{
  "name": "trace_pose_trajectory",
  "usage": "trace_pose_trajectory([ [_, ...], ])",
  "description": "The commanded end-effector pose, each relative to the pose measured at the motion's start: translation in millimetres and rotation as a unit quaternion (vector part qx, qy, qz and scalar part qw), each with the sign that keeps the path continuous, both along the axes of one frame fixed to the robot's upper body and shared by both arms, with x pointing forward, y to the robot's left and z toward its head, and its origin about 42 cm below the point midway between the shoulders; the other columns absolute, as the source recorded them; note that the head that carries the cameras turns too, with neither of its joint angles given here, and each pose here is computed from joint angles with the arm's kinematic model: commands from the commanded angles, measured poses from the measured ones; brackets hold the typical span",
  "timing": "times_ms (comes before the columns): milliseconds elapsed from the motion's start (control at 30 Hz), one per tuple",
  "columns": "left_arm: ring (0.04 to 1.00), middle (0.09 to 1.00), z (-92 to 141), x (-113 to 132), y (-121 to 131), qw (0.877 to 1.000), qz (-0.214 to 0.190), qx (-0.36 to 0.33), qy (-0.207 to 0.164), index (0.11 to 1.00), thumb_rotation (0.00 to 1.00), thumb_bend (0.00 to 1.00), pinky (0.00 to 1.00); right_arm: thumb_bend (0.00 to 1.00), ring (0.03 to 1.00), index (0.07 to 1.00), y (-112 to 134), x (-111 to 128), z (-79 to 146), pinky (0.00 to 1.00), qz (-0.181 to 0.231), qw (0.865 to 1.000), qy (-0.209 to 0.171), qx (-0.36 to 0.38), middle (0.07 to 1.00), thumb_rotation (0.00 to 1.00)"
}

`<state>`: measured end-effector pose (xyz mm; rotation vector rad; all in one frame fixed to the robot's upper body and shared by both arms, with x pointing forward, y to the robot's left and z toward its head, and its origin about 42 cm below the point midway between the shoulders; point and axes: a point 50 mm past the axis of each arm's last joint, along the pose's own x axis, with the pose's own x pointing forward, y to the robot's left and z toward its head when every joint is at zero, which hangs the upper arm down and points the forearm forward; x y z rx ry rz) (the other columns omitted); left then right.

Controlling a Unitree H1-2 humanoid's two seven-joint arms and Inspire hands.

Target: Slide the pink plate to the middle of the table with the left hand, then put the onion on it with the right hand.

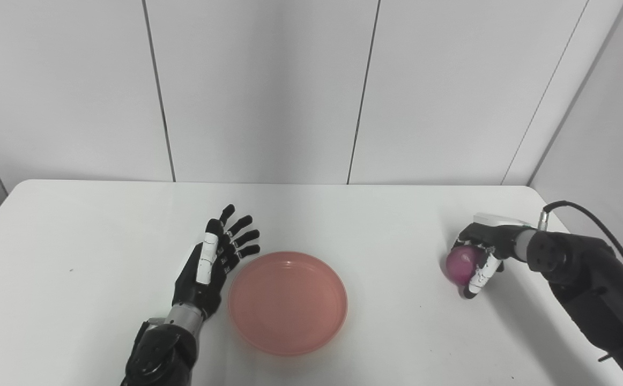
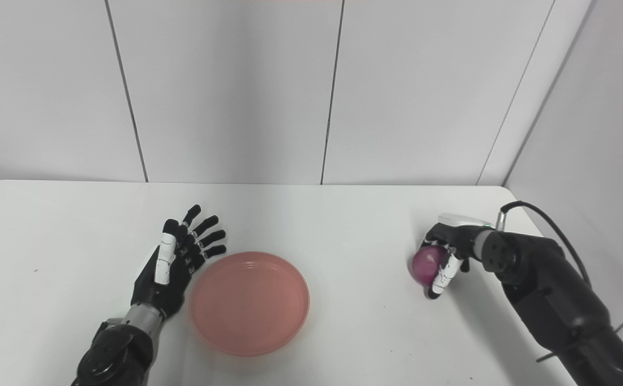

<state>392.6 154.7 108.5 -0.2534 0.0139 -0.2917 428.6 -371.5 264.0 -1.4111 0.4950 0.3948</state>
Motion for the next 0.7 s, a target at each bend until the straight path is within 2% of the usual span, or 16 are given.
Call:
trace_pose_trajectory([
  [0,0.819,0.892,-25.1,-9.8,0.8,0.998,0.000,0.007,0.065,0.968,0.92,0.97,0.74,0.57,0.466,0.663,4.6,5.1,35.0,0.37,0.013,0.999,-0.038,-0.001,0.490,0.00],
  [133,0.813,0.887,-25.0,-9.6,0.6,0.998,0.002,0.007,0.065,0.963,0.92,0.97,0.74,0.57,0.400,0.646,12.5,4.1,49.6,0.30,0.035,0.998,-0.057,0.013,0.487,0.00],
  [333,0.813,0.887,-26.2,-9.7,0.4,0.998,0.003,0.007,0.067,0.962,0.92,0.97,0.74,0.57,0.436,0.639,27.4,-0.6,74.0,0.34,0.050,0.995,-0.083,0.027,0.489,0.00],
  [533,0.821,0.894,-27.5,-10.0,-0.1,0.998,0.002,0.003,0.067,0.968,0.92,0.96,0.75,0.57,0.415,0.635,46.4,-4.3,93.5,0.31,0.082,0.990,-0.109,0.023,0.485,0.00],
  [633,0.821,0.892,-28.1,-9.9,-0.6,0.998,0.002,0.004,0.067,0.968,0.92,0.96,0.75,0.57,0.494,0.628,59.9,-5.9,102.2,0.37,0.106,0.986,-0.125,0.019,0.488,0.00],
  [667,0.820,0.892,-28.3,-9.9,-0.7,0.998,0.002,0.004,0.067,0.968,0.92,0.97,0.75,0.57,0.480,0.623,63.2,-6.3,104.0,0.37,0.111,0.985,-0.130,0.020,0.488,0.00],
])
